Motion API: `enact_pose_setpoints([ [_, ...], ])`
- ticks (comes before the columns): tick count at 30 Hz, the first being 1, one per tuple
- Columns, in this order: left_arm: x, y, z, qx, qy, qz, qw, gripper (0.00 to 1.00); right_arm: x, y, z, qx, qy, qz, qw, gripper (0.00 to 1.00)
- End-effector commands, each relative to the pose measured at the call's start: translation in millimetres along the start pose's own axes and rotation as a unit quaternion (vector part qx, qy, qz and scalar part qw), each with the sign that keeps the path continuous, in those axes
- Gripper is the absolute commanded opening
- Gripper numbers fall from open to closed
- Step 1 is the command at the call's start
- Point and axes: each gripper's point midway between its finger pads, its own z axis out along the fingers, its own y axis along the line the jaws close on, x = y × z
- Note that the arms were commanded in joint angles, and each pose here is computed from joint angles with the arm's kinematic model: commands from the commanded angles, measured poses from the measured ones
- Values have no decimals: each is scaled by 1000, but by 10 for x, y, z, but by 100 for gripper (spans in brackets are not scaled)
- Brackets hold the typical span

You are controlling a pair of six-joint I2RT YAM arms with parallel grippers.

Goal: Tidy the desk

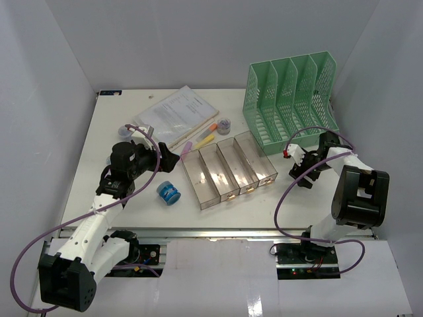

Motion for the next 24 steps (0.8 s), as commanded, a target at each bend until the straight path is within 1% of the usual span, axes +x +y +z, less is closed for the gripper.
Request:
enact_pose_setpoints([
  [1, -212, -117, -49, 17, -24, 8, 1000, 98, -96, -198, -29, 34, -21, -22, 999, 79],
  [4, -215, -116, -49, 16, -24, 9, 1000, 98, -107, -174, 27, 24, -25, -23, 999, 77],
  [9, -203, -102, -45, 13, -23, 9, 1000, 98, -94, -115, 98, 4, -25, -18, 1000, 65],
  [15, -206, -101, -44, 13, -23, 9, 1000, 98, -45, -2, 130, -13, -21, -24, 999, 44],
  [17, -198, -99, -41, 13, -22, 8, 1000, 98, -39, 22, 132, -15, -22, -22, 999, 35],
  [18, -192, -97, -39, 12, -21, 7, 1000, 98, -47, 30, 129, -15, -23, -21, 999, 33],
  [24, -191, -94, -40, 12, -21, 7, 1000, 98, -211, 78, -46, -10, -51, -9, 999, 24],
])
